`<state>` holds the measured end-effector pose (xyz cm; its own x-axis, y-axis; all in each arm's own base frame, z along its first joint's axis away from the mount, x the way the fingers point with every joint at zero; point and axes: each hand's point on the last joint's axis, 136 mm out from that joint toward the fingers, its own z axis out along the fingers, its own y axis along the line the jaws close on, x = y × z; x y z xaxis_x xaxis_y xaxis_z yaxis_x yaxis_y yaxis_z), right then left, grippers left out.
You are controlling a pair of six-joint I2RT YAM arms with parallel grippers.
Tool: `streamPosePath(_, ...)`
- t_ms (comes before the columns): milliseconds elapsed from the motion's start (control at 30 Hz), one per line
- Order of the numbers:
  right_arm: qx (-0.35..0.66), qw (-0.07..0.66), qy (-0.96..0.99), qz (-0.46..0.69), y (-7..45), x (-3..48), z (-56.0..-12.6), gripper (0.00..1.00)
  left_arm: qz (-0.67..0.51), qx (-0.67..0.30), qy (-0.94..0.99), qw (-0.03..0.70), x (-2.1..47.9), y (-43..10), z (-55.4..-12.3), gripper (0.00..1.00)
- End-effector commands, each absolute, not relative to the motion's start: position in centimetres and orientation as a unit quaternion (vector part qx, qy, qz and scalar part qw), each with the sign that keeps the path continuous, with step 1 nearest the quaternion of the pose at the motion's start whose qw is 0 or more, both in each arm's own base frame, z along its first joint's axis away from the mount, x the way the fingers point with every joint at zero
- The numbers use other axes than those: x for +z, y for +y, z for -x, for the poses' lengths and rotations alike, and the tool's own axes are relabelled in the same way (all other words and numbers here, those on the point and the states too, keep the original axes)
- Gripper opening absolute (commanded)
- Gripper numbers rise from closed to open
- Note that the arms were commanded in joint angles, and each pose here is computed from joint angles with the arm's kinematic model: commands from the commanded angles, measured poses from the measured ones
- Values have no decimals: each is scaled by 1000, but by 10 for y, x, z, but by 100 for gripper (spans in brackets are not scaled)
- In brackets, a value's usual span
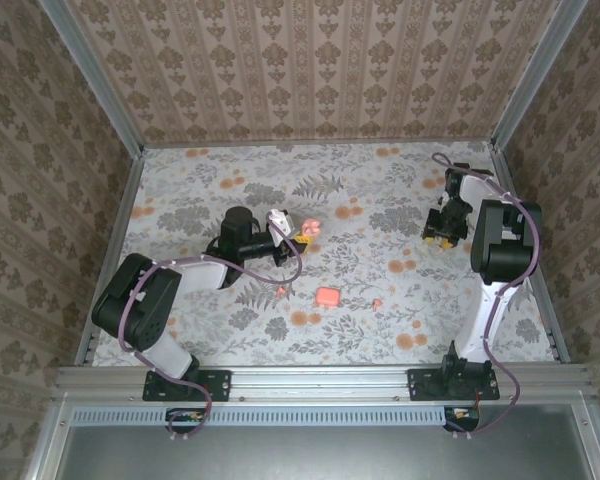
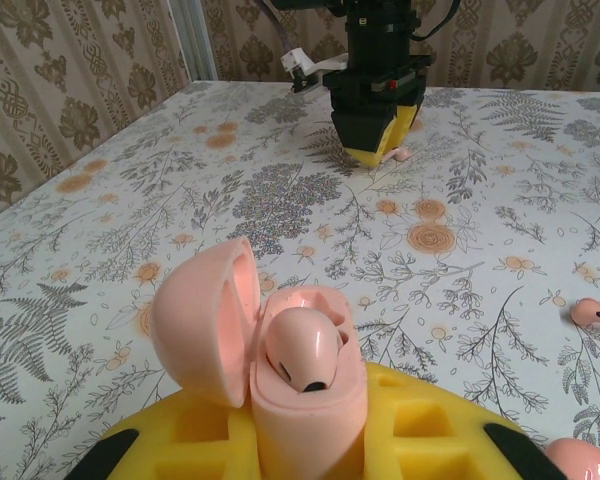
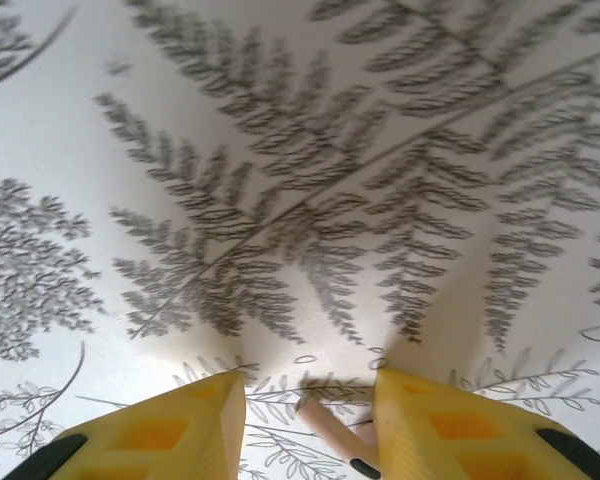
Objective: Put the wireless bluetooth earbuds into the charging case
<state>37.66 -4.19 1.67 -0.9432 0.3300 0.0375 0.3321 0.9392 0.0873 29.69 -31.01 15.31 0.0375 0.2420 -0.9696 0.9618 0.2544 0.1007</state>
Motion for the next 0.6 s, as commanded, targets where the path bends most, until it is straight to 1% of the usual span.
streamPosePath(0, -80, -3, -988, 135, -18, 22, -380, 36, -511, -352, 590, 517, 159, -315, -297, 13)
streamPosePath(333, -76, 13, -991, 105, -7, 30, -364, 33, -511, -355, 590, 514, 159, -318, -295, 13)
streamPosePath(467, -68, 10, -991, 114, -9, 44, -357, 34, -513, -358, 589, 512, 159, -320, -294, 13)
streamPosePath(567, -43, 2, -988, 151, -19, 59, -352, 38, -512, -360, 589, 511, 158, -321, -293, 13)
